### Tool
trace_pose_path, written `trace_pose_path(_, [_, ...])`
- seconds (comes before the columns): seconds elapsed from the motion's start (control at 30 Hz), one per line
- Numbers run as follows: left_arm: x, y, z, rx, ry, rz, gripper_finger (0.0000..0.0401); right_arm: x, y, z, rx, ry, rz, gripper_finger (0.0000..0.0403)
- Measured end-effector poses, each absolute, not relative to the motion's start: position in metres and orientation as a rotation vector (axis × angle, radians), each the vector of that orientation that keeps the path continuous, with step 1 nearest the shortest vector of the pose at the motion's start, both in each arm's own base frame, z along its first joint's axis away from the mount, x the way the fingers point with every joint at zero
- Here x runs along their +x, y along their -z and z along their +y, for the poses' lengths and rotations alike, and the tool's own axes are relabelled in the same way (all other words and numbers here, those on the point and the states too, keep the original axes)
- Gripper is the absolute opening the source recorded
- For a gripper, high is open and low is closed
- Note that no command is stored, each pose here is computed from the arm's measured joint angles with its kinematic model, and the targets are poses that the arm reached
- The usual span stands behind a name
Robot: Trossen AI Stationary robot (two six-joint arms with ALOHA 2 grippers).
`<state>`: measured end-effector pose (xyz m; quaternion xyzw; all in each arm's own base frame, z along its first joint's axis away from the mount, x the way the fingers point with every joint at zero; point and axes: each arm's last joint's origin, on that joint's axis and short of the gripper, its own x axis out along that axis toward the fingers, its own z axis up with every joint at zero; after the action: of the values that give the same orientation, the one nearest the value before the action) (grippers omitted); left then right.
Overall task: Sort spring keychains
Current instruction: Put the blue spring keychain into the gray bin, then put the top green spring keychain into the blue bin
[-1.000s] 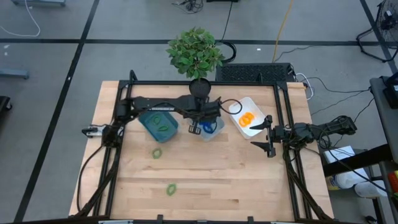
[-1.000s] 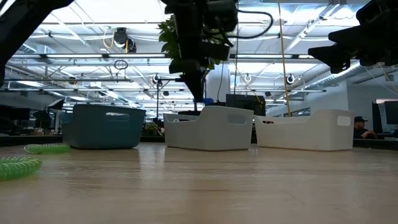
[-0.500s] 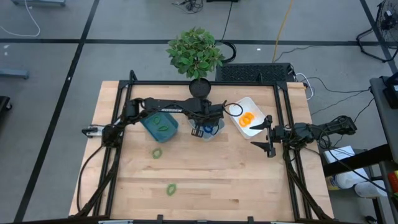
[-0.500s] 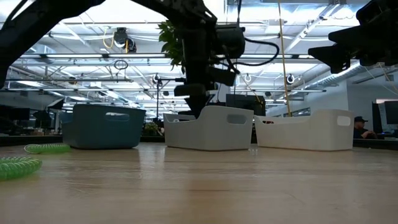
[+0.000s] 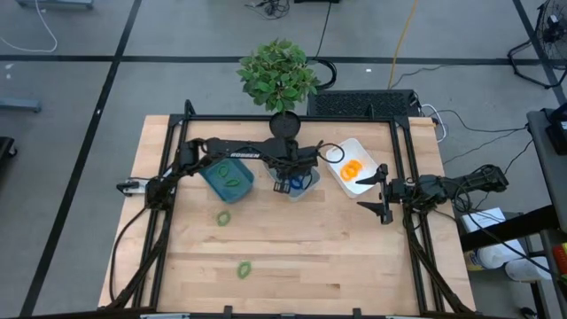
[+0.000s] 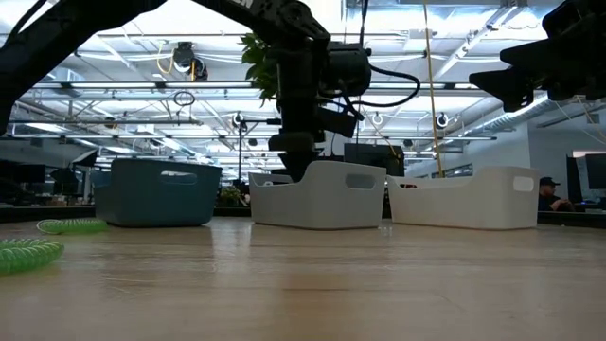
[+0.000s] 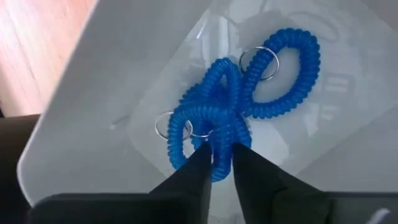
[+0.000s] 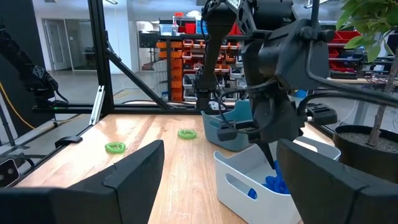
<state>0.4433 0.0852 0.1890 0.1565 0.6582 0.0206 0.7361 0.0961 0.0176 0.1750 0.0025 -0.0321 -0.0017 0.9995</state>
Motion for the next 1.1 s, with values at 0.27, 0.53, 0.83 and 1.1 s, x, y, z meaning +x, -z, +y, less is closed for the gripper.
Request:
trace_pose_path(0.27, [0.443, -0.189, 0.087, 0.324, -0.141, 1.451, 0.0172, 0.096, -0.175, 0.018, 0.005, 0.003, -0.064, 0.0297])
trace_pose_path(0.53, [0.442, -0.191, 0.082, 0.375, -0.215, 1.474, 0.0308, 0.096, -0.175, 0.018, 0.005, 0.003, -0.064, 0.0297])
trace_pose_path(0.83, [0.426, -0.238, 0.031, 0.532, -0.380, 1.419, 0.0366, 0.096, -0.175, 0.018, 0.005, 0.003, -0.064, 0.0297])
trace_pose_path(1.1, [0.408, -0.271, -0.025, 0.463, -0.397, 1.317, 0.0367, 0.096, -0.175, 0.018, 0.005, 0.003, -0.065, 0.0297])
